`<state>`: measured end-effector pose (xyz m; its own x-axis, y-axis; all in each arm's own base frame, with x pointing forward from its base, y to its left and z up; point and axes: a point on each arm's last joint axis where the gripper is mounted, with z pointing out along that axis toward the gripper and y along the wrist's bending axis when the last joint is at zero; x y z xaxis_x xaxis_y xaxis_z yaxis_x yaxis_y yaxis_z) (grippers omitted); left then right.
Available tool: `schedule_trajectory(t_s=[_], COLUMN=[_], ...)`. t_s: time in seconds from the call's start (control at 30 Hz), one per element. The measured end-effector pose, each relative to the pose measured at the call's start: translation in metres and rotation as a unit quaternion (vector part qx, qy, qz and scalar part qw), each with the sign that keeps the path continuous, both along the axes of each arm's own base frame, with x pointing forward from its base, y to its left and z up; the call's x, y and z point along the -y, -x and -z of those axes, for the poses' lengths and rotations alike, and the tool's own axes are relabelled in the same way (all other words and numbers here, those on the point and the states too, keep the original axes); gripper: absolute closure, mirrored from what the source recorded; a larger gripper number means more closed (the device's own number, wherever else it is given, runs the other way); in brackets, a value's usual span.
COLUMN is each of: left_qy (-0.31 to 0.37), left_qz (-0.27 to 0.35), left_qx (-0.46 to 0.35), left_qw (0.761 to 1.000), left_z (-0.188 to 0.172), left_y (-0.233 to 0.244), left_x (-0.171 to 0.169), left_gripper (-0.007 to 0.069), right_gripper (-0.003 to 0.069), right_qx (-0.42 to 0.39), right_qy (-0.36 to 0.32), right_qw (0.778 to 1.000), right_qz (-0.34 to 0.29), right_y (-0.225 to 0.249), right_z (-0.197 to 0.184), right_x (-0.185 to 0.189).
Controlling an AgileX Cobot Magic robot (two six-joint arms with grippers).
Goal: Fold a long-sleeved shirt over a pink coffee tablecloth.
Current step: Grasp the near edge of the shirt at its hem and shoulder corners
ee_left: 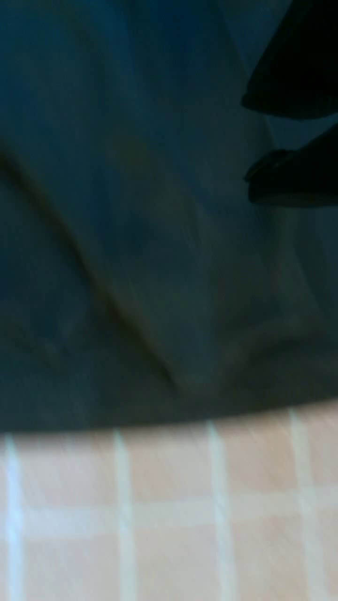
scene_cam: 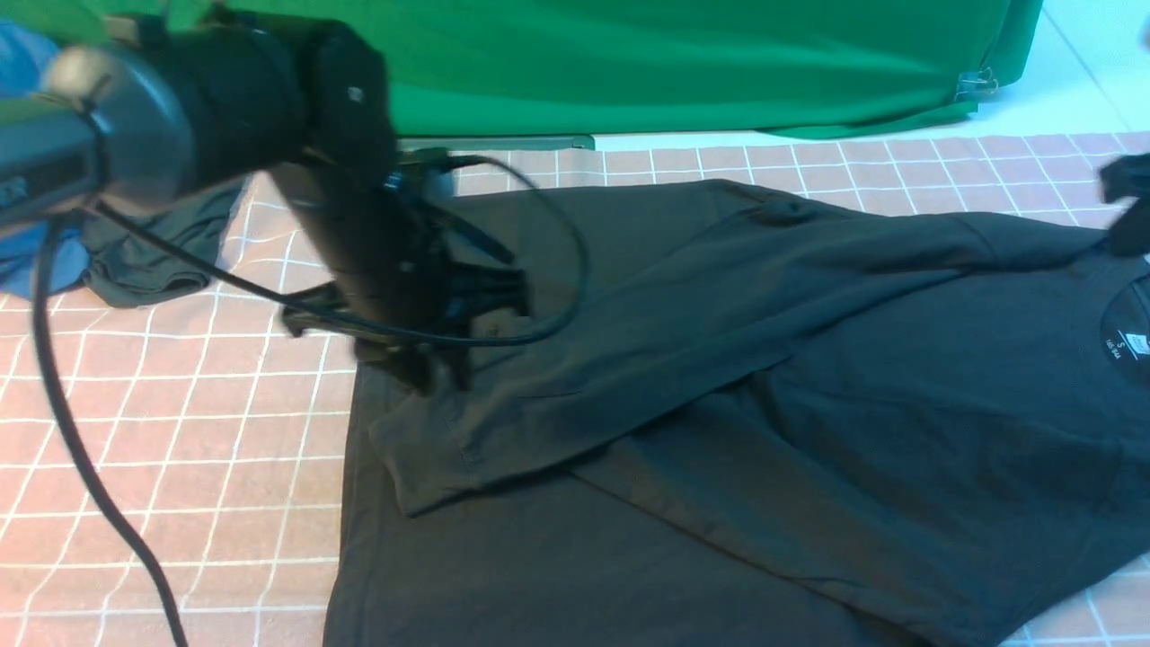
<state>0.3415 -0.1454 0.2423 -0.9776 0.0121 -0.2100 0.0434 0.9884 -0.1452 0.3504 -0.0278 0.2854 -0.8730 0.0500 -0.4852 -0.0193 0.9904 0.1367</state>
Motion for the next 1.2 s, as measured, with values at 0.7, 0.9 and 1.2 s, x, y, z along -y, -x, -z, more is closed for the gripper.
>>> schedule_trajectory(t_s=[0.7,0.9,1.2], left_qy=[0.003,0.002,0.002], left_qz=[0.012,0.015,0.015], left_qx=[0.021,0.022,0.016], left_qw=[1.0,1.0,1.0], left_z=[0.064,0.064,0.064], left_y=[-0.028,-0.028,-0.027], left_x=[0.023,0.023,0.023], left_gripper=[0.054,0.054,0.054], right_gripper=[0.0249,0.0591,0.0585], right_qx=[0.008,0.041,0.105], right_qy=[-0.009,0.011,0.021], right_qw=[0.998,0.999,0.994], right_qz=[0.055,0.029,0.028], right_y=[-0.128,-0.135,-0.151], right_z=[0.129,0.122,0.093], right_x=[0.013,0.01,0.012])
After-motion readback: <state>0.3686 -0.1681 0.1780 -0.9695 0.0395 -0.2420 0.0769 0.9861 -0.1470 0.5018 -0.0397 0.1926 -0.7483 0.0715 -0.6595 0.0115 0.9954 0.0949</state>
